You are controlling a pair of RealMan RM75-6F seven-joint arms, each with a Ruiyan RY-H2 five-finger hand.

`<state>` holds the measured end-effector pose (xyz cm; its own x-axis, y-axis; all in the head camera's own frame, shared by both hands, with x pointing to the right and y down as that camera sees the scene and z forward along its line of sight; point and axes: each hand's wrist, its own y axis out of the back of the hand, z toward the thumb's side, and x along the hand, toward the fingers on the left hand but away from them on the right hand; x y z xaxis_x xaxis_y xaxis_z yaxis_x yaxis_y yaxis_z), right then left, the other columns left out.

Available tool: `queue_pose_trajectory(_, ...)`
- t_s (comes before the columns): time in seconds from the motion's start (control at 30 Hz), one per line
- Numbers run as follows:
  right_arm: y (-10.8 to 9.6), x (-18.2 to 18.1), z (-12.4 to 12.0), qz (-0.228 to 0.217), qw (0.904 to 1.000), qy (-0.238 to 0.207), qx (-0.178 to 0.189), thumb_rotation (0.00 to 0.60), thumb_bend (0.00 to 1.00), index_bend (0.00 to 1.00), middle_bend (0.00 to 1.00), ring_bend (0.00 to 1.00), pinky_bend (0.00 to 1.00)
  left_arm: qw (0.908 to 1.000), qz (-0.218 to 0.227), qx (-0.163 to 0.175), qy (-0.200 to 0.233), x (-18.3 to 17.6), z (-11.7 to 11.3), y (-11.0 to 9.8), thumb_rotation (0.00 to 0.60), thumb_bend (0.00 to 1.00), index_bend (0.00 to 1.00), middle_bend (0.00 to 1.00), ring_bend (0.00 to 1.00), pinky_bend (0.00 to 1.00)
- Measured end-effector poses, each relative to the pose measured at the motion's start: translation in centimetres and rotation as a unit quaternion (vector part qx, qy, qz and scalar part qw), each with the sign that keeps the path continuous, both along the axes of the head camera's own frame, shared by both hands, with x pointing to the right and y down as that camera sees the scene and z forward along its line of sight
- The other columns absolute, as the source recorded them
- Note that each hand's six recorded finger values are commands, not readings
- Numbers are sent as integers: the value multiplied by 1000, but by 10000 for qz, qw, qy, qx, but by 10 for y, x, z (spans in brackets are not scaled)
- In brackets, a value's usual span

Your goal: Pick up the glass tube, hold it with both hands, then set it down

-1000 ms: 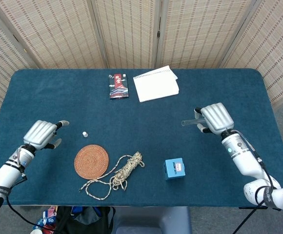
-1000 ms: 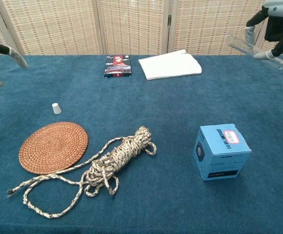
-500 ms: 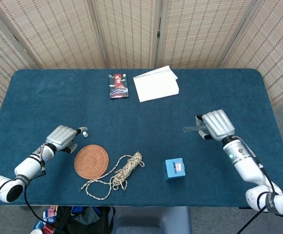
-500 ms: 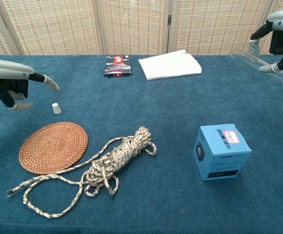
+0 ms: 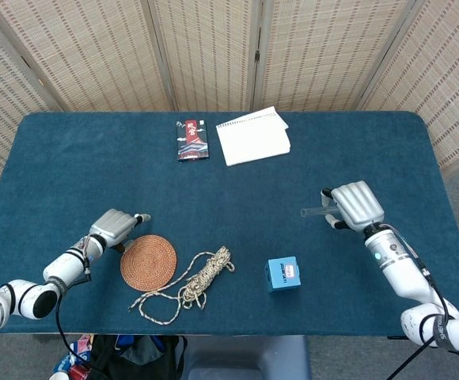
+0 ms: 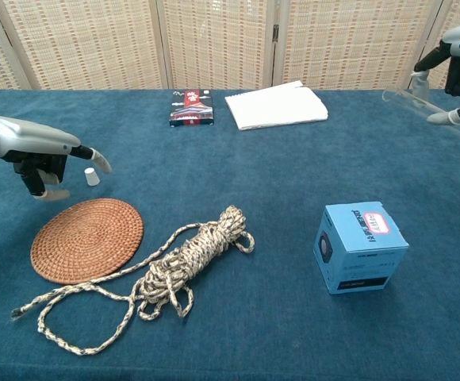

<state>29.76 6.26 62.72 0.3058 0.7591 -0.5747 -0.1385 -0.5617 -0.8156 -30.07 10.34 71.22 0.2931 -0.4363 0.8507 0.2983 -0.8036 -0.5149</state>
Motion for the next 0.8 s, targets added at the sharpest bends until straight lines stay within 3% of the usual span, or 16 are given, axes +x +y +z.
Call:
queue_pose_trajectory(0.5, 1, -2, 3, -7, 10000, -19, -6, 600, 607, 846, 1000, 1000, 1000, 9980, -204, -109, -586, -32, 2, 1, 594, 452, 106, 953, 975, 979)
queue_pose_trajectory(0.8, 3, -3, -1, 6, 10000, -34, 30, 600, 607, 846, 1000, 1000, 1000, 9985, -361, -23, -403, -28, -5, -1, 591, 452, 106, 953, 975, 979)
